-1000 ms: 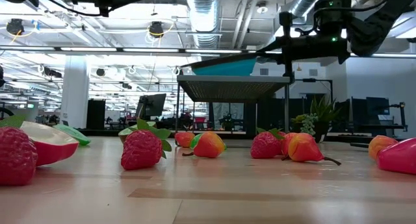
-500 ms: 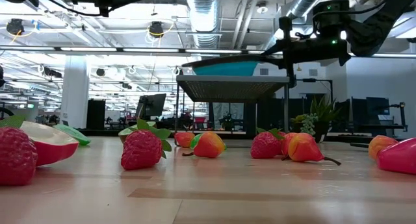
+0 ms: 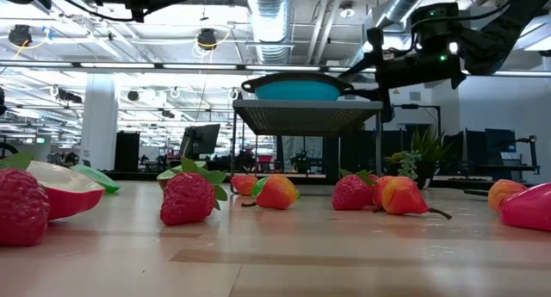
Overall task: Pick & Place Fruit
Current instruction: Put the strainer bowl on the shelf, then put the left sliced pear into the strainer bowl
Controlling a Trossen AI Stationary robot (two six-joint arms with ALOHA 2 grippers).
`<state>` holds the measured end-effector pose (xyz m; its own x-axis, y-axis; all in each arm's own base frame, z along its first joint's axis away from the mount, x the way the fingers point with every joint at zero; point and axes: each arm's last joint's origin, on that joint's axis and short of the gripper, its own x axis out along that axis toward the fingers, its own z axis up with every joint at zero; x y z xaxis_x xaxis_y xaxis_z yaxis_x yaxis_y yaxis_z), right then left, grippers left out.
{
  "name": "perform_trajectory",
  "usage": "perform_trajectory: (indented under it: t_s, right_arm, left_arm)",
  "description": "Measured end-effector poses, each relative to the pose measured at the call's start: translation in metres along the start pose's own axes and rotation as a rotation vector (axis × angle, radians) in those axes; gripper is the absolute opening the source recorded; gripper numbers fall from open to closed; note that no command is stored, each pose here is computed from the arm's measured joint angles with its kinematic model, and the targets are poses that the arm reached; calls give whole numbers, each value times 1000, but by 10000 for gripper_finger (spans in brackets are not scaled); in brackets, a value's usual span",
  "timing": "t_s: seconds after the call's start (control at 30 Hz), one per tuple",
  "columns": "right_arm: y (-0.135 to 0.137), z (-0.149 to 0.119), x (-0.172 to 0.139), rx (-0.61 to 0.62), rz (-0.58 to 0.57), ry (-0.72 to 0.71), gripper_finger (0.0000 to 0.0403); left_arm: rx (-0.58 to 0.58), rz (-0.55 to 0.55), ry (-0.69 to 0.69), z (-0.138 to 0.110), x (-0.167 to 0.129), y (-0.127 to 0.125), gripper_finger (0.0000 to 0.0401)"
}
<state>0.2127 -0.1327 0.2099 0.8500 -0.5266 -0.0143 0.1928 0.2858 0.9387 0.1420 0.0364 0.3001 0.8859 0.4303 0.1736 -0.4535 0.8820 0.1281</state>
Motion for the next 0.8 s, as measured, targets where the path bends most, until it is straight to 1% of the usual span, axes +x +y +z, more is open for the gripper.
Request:
perform_trajectory:
  t_s: [0.17, 0.33, 0.57, 0.7, 0.8]
  right_arm:
    - [0, 0, 0, -37, 4, 9, 195]
    - [0, -1, 0, -41, 18, 45, 213]
    - [-5, 6, -1, -63, -10, 80, 205]
    - [1, 9, -5, -89, 27, 110, 192]
    - [6, 10, -12, -132, 20, 140, 180]
  left_arm:
    - [0, 0, 0, 0, 0, 0, 1]
    - [0, 0, -1, 0, 0, 0, 1]
    - [-26, -9, -2, 0, 0, 0, 1]
    - [-29, -18, -4, 0, 0, 0, 1]
    - [-34, -18, -3, 0, 0, 0, 1]
